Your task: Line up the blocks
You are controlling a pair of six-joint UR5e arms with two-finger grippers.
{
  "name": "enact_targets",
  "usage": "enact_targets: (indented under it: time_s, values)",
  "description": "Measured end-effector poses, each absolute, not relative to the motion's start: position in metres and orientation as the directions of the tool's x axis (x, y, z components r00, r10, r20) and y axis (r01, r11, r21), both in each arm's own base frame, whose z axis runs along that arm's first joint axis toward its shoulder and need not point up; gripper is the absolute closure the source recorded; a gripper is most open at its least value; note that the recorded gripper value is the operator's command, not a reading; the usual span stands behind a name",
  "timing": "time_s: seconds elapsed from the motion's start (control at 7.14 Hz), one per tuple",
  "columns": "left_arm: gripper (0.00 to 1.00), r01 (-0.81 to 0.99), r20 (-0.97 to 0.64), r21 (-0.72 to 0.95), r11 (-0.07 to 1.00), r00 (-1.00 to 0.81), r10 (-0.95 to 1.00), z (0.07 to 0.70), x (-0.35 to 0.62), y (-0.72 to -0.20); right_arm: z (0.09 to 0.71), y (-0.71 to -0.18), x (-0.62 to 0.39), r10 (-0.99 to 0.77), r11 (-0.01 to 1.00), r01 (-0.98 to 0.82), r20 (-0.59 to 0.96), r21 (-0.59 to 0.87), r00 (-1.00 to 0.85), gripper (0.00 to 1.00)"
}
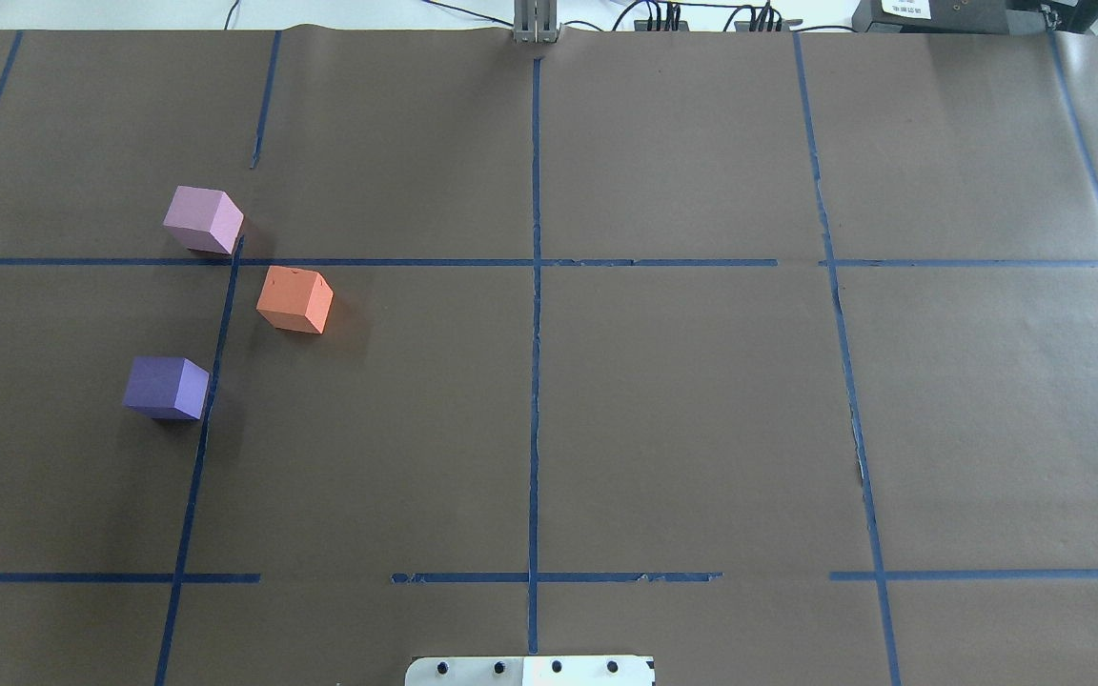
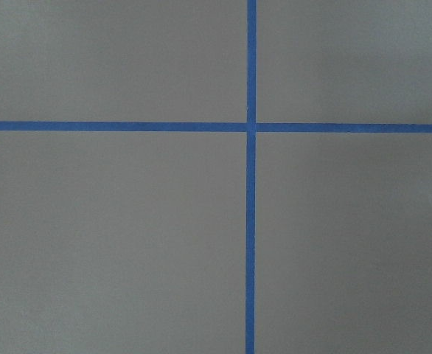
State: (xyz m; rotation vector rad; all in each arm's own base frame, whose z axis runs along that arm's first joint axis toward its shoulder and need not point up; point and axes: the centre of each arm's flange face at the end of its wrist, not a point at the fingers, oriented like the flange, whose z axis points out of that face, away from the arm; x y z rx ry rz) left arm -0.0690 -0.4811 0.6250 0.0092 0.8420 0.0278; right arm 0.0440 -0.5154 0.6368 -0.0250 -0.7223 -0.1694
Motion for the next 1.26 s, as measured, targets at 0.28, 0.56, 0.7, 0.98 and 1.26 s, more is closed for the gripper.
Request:
enact_targets:
  time_s: [0.28,0.56,0.7,0.98,1.26]
  values:
    - [0.0,-0.08,-0.742,0.068,0.994,0.662,0.104,0.595,-0.034,-0.497,0.637,-0.515,0.044,-0.146,0.986,0.163,0.66,0.036,0.737,0.0]
    - [0.0,-0.117,-0.742,0.116,0.986,0.649,0.165,0.54,0.016,-0.537,0.637,-0.515,0.044,-0.146,0.986,0.163,0.66,0.036,0.737,0.0]
    - [0.0,-0.133,-0.747,0.126,0.983,0.639,0.182,0.504,0.057,-0.559,0.637,-0.515,0.044,-0.146,0.986,0.163,0.66,0.036,0.737,0.0]
    - [0.0,-0.182,-0.761,0.133,0.974,0.611,0.218,0.441,0.146,-0.581,0.637,-0.515,0.044,-0.146,0.986,0.163,0.66,0.036,0.737,0.0]
    - [0.0,-0.226,-0.772,0.127,0.966,0.589,0.239,0.398,0.219,-0.585,0.637,-0.515,0.044,-0.146,0.986,0.163,0.66,0.036,0.737,0.0]
